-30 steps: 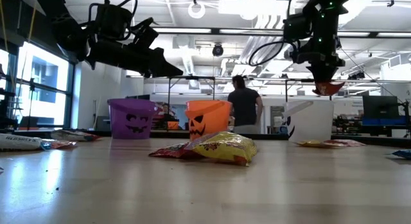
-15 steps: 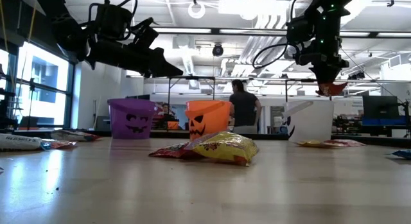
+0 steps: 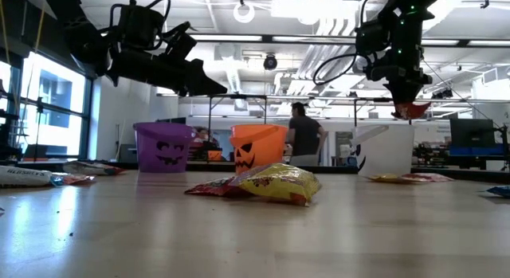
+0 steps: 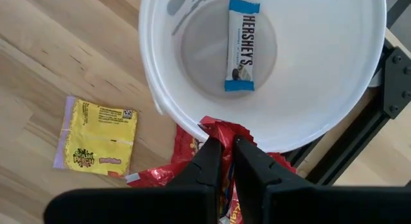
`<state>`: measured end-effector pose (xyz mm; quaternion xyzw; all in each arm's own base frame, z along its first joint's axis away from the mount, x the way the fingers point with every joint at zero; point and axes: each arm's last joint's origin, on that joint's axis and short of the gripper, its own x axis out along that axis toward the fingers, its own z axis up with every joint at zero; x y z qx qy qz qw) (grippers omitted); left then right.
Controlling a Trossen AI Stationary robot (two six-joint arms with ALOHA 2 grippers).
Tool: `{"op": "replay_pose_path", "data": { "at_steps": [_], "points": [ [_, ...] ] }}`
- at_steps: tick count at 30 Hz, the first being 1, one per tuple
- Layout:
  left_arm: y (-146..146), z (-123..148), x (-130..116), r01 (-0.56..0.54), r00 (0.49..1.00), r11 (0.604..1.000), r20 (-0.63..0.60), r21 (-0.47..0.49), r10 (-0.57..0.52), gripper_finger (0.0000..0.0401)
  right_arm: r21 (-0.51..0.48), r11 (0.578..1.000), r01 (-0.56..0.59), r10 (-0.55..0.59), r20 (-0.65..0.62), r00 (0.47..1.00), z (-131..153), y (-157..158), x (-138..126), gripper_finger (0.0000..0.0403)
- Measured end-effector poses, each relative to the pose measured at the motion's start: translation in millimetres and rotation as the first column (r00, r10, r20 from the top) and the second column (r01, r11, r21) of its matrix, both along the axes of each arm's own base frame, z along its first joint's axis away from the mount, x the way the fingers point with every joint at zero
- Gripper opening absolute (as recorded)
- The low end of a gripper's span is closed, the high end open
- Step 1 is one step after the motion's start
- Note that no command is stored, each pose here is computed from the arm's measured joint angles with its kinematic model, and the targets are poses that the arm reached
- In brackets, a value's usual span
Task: Sort candy
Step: Put the red candy into the violet bucket
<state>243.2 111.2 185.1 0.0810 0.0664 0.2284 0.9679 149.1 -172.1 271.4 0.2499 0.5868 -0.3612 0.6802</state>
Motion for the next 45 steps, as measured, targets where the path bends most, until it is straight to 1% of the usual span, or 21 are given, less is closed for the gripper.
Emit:
{"op": "replay_pose_path", "data": {
  "at_steps": [9,14,19,22,25,28,30,33,36,41,43,45],
  "points": [
    [-1.5,-1.4,0.6,0.058,0.998,0.998,-0.001,-0.029,-0.058,0.0000,-0.025,0.999,-0.028,0.028,0.024,0.999,0.7,-2.5,2.5,0.0018],
    [-1.6,-2.1,0.5,0.062,0.998,0.995,0.013,-0.074,-0.061,0.0000,-0.001,0.997,-0.071,0.071,0.139,0.988,1.8,-5.2,7.2,0.0018],
    [-1.0,-2.8,0.2,0.043,0.999,0.994,0.016,-0.096,-0.042,0.0003,0.013,0.997,-0.070,0.066,0.212,0.975,2.8,-10.3,5.9,0.0018],
    [0.0,-2.9,-0.3,0.006,1.000,0.995,0.015,-0.096,-0.004,0.0016,0.020,0.996,-0.083,0.075,0.271,0.960,3.9,-14.6,4.4,0.0018],
    [0.8,-3.3,-0.8,-0.023,1.000,0.997,-0.001,-0.076,0.023,0.0037,0.010,0.994,-0.106,0.096,0.345,0.934,5.8,-19.1,5.4,0.0018],
    [3.1,-2.8,-1.5,-0.035,0.999,0.997,0.000,-0.072,0.035,0.0059,-0.041,0.988,-0.147,0.150,0.432,0.889,9.6,-24.0,11.1,0.0018],
    [6.8,-0.2,-1.3,-0.048,0.999,0.996,0.009,-0.074,0.049,0.0071,-0.105,0.981,-0.162,0.192,0.472,0.860,13.3,-26.8,18.1,0.0018],
    [10.8,2.3,-1.4,-0.056,0.998,0.996,0.015,-0.074,0.057,0.0082,-0.197,0.964,-0.178,0.255,0.497,0.829,15.7,-29.1,33.9,0.0018],
    [11.6,4.2,-0.3,-0.020,1.000,0.997,0.019,-0.069,0.022,0.0088,-0.285,0.937,-0.202,0.331,0.541,0.773,15.7,-31.0,57.3,0.0018],
    [4.7,4.2,3.0,0.023,1.000,0.999,0.009,-0.048,-0.022,0.0104,-0.418,0.881,-0.220,0.454,0.620,0.639,8.8,-31.2,107.6,0.0018],
    [1.1,4.7,4.8,0.036,0.999,0.999,0.009,-0.034,-0.035,0.0113,-0.472,0.856,-0.212,0.501,0.653,0.567,5.6,-28.7,129.4,0.0018],
    [-3.0,5.5,6.7,0.034,0.999,0.999,-0.001,0.002,-0.034,0.0123,-0.525,0.828,-0.194,0.547,0.683,0.484,3.3,-23.8,150.7,0.0018]
  ]
}}
